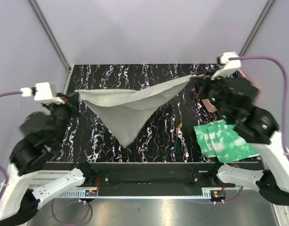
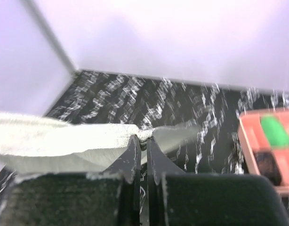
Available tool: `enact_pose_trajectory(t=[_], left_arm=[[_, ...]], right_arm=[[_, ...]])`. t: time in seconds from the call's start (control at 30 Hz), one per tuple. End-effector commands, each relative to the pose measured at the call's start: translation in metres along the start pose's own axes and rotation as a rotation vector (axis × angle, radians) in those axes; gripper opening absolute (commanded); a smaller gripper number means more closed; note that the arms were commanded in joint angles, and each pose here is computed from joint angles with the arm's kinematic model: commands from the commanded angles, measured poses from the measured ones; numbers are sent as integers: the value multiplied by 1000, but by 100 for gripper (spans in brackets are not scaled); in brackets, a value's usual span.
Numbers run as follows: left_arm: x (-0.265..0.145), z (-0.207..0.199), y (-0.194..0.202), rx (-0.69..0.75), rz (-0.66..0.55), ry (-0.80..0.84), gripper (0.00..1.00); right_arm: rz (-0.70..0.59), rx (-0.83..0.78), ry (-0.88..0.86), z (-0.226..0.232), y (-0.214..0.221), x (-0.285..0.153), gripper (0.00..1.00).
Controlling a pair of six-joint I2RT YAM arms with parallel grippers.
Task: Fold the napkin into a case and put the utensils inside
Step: Flatten out the crumpled napkin at the center of the board.
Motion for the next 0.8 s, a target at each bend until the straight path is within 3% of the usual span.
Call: enact_pose_trajectory(t=[0.0,0.13,0.2,0.27,0.37,0.4,0.5,0.7,0.77], left_arm=[[-43,-1,-81,51,-281,223,0],[-65,-8,-95,84,-323,346,0],[-74,-7,-98,70,-345,377,0],[-71,6,-97,48,-336,301,0],[-56,12,-83,68,-273,214,0],[-44,7,-75,48,-222,188,0],[-10,2,-47,94,-51,55,0],[49,14,-13,201,115,-236,0],[90,2,23,186,221,-200,0]], right_arm=[[-109,-172,-314,33,-50,-53,0],[-158,-158,-547,58,-66,-98,0],[-160,-146,-553,58,-69,-103,0],[-160,-124,-489,52,-73,-95,0],[-159,-98,-270,28,-71,-62,0],[-167,-97,-155,13,-71,-50,0],[-104,-139,-21,5,-48,-10,0],[58,-49,81,-33,-1,78,0],[133,-13,87,-45,22,116,0]])
Point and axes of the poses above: each gripper's point midway between its finger pads, its own x axis out along the fingers, its own z axis along the line the jaws close on, y = z × x, the point moved 1 cm from there along -x, back along the fingers, and after that the axes turned 11 degrees about x, right-handed, at the moved point
